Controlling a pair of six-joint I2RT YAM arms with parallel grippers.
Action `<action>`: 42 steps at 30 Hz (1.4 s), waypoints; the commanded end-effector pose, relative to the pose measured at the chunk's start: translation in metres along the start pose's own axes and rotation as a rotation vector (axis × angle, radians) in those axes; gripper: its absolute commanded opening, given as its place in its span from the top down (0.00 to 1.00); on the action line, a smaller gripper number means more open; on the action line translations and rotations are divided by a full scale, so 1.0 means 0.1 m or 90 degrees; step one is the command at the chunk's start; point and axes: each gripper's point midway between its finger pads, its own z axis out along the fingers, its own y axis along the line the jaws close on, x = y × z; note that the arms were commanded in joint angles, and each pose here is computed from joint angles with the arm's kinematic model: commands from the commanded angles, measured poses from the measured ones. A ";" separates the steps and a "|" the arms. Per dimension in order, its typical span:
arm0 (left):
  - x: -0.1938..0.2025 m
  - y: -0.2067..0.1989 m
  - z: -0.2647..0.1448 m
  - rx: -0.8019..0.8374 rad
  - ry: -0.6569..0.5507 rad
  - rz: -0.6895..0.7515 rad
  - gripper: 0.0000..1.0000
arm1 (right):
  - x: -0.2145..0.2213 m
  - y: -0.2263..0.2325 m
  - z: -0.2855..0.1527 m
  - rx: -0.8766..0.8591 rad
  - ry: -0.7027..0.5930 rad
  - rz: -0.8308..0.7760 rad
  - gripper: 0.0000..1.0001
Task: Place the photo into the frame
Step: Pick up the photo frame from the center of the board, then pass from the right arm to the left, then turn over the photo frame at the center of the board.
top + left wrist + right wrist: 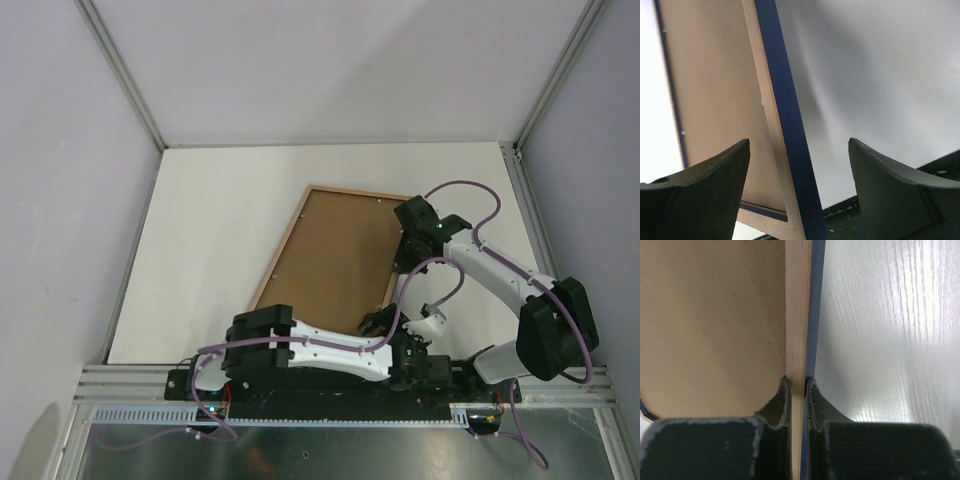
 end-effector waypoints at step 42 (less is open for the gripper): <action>-1.22 1.54 -0.58 -0.259 -0.170 -0.084 1.00 | -1.31 0.03 -2.07 -0.217 -0.396 0.054 0.28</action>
